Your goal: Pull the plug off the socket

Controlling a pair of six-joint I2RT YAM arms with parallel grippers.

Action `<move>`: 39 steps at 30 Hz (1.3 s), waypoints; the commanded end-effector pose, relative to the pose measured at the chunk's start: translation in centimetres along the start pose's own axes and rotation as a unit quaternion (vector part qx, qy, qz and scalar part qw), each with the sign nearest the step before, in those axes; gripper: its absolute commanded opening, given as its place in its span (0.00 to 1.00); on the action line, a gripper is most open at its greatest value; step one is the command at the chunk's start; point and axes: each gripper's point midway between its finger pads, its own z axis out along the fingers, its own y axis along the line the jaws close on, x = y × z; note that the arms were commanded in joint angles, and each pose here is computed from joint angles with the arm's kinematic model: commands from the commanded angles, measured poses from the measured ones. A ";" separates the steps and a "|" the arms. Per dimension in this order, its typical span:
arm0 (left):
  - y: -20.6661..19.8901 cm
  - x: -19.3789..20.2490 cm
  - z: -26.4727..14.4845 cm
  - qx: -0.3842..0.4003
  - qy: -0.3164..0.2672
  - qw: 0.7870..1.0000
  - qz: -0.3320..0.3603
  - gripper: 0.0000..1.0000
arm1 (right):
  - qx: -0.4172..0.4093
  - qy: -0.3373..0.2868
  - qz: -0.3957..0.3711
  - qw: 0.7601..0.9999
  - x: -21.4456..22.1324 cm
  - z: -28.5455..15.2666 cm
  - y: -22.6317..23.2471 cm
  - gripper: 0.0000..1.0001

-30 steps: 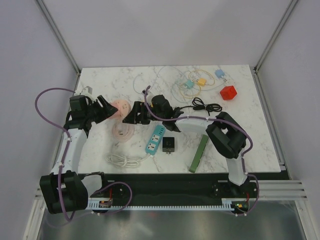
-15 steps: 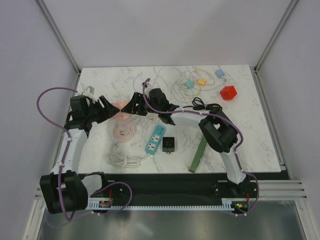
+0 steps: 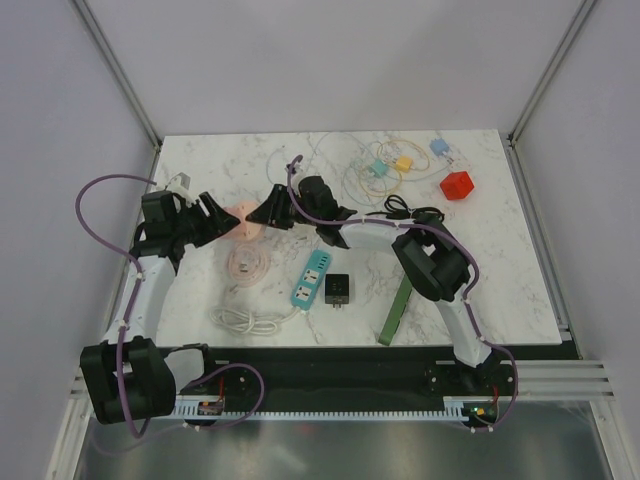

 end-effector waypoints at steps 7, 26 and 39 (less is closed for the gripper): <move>-2.5 -2.8 -0.7 0.052 -0.054 0.996 0.046 0.02 | 0.194 -0.007 -0.032 0.980 2.6 -0.6 -8.4 0.00; -0.3 -3.7 -1.4 -0.018 -0.085 0.995 0.043 0.02 | 0.166 0.011 -0.040 0.985 4.5 -1.6 -6.8 0.00; 1.4 -4.4 -2.2 -0.077 -0.107 0.991 0.027 0.02 | 0.111 0.069 -0.066 0.989 10.1 -4.6 -2.2 0.04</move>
